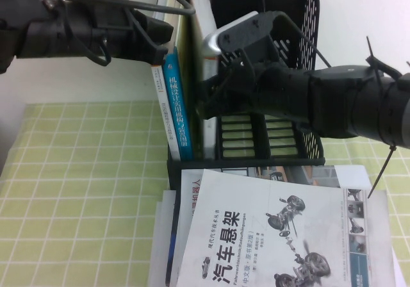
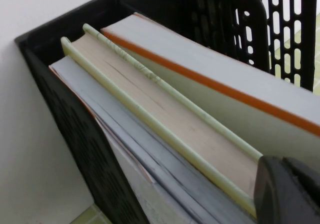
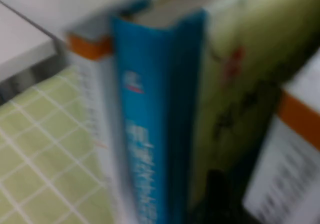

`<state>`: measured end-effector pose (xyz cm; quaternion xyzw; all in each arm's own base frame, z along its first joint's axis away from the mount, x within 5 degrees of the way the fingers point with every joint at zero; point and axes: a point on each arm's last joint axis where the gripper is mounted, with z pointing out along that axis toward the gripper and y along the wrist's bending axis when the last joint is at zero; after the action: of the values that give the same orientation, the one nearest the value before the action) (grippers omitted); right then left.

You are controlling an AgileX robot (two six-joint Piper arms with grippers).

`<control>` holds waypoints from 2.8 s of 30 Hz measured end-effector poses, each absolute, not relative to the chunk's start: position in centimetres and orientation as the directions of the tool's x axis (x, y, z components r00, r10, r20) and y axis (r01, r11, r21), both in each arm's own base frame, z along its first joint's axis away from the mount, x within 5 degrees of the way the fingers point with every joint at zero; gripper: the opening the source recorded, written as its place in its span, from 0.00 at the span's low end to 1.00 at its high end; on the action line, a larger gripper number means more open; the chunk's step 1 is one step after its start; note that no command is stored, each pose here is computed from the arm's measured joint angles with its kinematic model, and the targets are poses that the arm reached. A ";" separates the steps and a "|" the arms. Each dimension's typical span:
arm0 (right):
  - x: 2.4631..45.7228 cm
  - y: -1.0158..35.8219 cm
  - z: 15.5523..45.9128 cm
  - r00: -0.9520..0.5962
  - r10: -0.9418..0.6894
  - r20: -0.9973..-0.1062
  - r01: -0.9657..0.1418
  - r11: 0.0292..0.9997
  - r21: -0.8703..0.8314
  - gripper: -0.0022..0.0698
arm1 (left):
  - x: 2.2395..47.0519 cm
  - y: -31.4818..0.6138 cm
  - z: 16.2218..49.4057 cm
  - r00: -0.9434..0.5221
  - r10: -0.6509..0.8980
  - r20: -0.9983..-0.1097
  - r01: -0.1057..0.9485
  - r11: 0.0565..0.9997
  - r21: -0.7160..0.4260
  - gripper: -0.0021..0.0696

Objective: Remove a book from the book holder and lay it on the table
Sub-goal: Pick up the right side book from the book shelf, then place the picked book on the book

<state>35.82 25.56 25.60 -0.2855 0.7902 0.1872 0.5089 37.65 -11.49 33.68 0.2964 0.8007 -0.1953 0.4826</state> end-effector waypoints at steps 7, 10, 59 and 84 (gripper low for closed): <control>36.2 25.4 24.7 -0.357 -0.252 -0.899 -0.600 0.800 0.014 0.58 | 37.6 -11.5 33.7 -0.361 0.283 -0.889 0.662 0.748 -0.030 0.03; 36.6 25.6 23.2 -0.384 -0.267 -0.884 -0.599 0.800 0.019 0.58 | 37.6 -11.5 33.7 -0.363 0.281 -0.888 0.662 0.749 -0.033 0.03; 15.4 14.3 46.2 0.238 -0.288 -0.928 -0.964 0.046 -0.262 0.26 | 15.3 -4.1 40.7 -0.566 0.018 -0.824 0.385 0.889 -0.246 0.03; 18.0 21.4 32.6 0.289 -0.903 -0.318 -0.653 0.057 -0.755 0.26 | 10.2 -5.6 30.0 -0.684 -0.255 -0.684 0.309 0.748 -0.588 0.03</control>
<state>17.99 21.38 32.64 -0.6719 0.5791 -0.1423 0.4394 10.18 -5.57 29.99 0.0160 0.8460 -0.3549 0.3975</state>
